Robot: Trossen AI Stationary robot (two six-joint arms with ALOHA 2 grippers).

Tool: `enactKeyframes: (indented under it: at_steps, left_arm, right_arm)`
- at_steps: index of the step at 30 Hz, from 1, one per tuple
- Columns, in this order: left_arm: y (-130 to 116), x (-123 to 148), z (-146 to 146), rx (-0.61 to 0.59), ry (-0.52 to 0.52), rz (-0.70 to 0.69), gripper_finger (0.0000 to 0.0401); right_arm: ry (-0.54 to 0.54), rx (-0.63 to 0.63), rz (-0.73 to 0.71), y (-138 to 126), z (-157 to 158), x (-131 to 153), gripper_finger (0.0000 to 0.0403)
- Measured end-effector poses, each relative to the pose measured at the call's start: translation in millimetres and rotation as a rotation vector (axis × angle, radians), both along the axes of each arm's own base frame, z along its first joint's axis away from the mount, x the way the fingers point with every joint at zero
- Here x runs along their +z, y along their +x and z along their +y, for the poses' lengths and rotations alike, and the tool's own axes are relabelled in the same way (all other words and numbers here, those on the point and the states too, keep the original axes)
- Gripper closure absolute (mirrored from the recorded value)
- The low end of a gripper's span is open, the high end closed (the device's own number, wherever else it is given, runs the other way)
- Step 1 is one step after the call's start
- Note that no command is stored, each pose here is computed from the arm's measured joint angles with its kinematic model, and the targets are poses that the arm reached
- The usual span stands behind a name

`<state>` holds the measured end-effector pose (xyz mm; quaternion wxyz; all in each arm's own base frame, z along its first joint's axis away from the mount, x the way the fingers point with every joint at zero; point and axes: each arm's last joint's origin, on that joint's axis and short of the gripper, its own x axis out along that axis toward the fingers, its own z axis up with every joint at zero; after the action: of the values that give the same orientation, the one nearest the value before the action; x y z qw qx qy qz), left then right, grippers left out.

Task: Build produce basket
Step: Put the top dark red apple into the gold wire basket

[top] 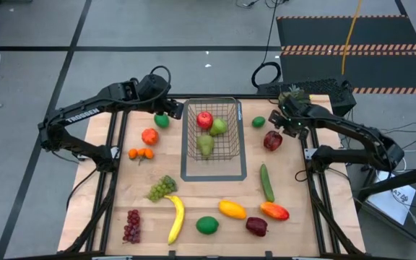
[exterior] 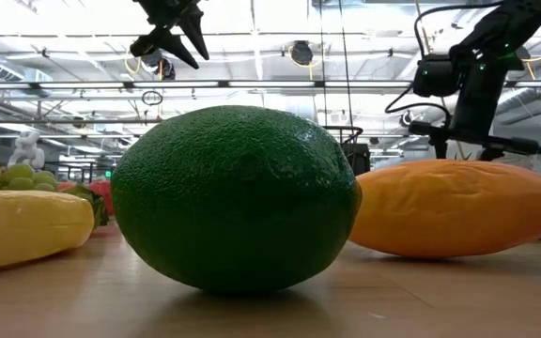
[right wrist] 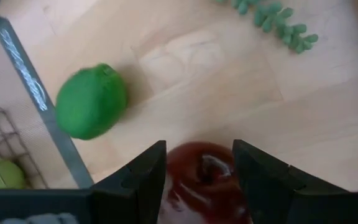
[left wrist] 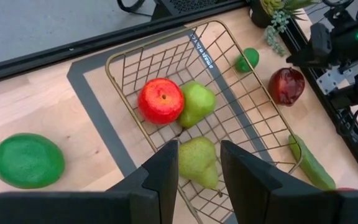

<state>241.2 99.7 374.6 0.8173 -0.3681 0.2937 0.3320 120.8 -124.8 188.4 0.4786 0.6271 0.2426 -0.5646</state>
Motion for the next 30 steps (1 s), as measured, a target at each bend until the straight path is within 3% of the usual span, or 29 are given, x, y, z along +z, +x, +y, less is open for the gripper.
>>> enactKeyframes:
  at_steps: [9, 15, 25, 30]
  left_arm:
    - [0, 0, 0, -0.026, 0.02, 0.015, 0.0281]
    - [-1, -1, 0, -0.032, 0.024, 0.024, 0.0281]
    - [-1, -1, 0, -0.032, 0.021, 0.029, 0.0281]
    - [-1, -1, 0, -0.032, 0.021, 0.03, 0.0281]
  right_arm:
    - [0.021, -0.068, 0.003, -1, 4, 1, 0.0222]
    - [0.04, -0.089, -0.014, -1, 9, -13, 0.0222]
    - [0.046, -0.08, -0.039, -2, 11, -23, 0.0223]
    - [0.044, -0.065, -0.036, -2, 11, -23, 0.0249]
